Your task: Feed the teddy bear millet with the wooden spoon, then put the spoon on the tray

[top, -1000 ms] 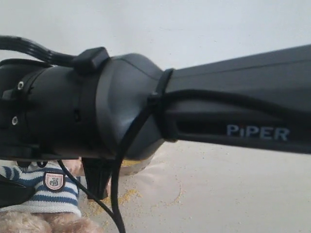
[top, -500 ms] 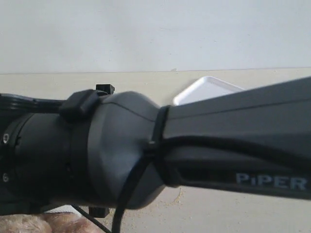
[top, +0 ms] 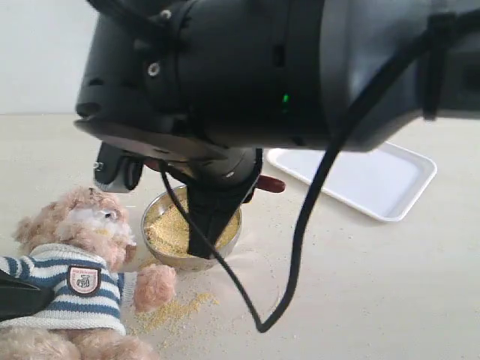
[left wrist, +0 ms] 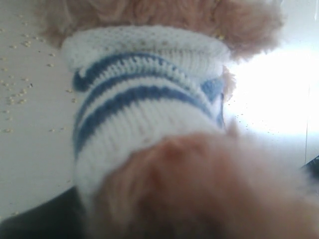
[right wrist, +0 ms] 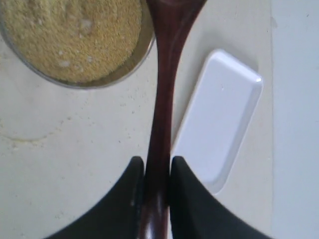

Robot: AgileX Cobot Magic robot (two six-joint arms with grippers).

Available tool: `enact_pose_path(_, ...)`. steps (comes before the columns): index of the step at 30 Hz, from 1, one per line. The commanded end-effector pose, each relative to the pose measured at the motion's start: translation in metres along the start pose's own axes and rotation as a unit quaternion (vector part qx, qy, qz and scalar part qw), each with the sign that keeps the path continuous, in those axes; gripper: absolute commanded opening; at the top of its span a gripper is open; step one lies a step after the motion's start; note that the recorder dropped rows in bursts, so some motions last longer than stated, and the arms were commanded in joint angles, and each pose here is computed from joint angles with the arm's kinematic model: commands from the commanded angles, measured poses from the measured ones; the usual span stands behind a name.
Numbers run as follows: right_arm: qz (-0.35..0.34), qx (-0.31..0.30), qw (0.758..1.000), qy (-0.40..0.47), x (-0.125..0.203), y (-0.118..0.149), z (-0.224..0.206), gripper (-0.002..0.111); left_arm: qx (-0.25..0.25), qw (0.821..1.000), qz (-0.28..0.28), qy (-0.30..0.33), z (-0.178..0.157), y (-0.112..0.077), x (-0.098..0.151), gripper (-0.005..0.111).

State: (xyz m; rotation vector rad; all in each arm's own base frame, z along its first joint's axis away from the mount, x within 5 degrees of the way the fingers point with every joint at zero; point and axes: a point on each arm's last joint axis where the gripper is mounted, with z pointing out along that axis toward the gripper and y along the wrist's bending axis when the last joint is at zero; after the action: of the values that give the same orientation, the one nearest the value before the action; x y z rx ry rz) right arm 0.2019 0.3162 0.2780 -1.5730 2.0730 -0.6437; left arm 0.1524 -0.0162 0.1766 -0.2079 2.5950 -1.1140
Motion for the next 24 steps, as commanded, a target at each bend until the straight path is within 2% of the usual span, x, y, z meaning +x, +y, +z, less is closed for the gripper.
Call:
enact_pose_path(1,-0.074,0.026,0.996,0.038,0.009,-0.004,0.020,0.008,0.009,1.000,-0.002,-0.001,0.000,-0.001,-0.001,0.005)
enact_pose_path(7,-0.160,0.058,0.981,0.089,-0.004,0.018,0.066,0.008,0.009,1.000,-0.002,-0.001,0.000,-0.001,-0.001,0.005)
enact_pose_path(11,-0.177,0.104,0.974,0.099,-0.010,0.021,0.080,0.008,0.009,1.000,-0.002,-0.001,0.000,-0.001,-0.001,0.005)
enact_pose_path(24,-0.213,0.115,0.962,0.125,-0.014,0.038,0.108,0.008,0.009,1.000,-0.002,-0.001,0.000,-0.001,-0.001,0.005)
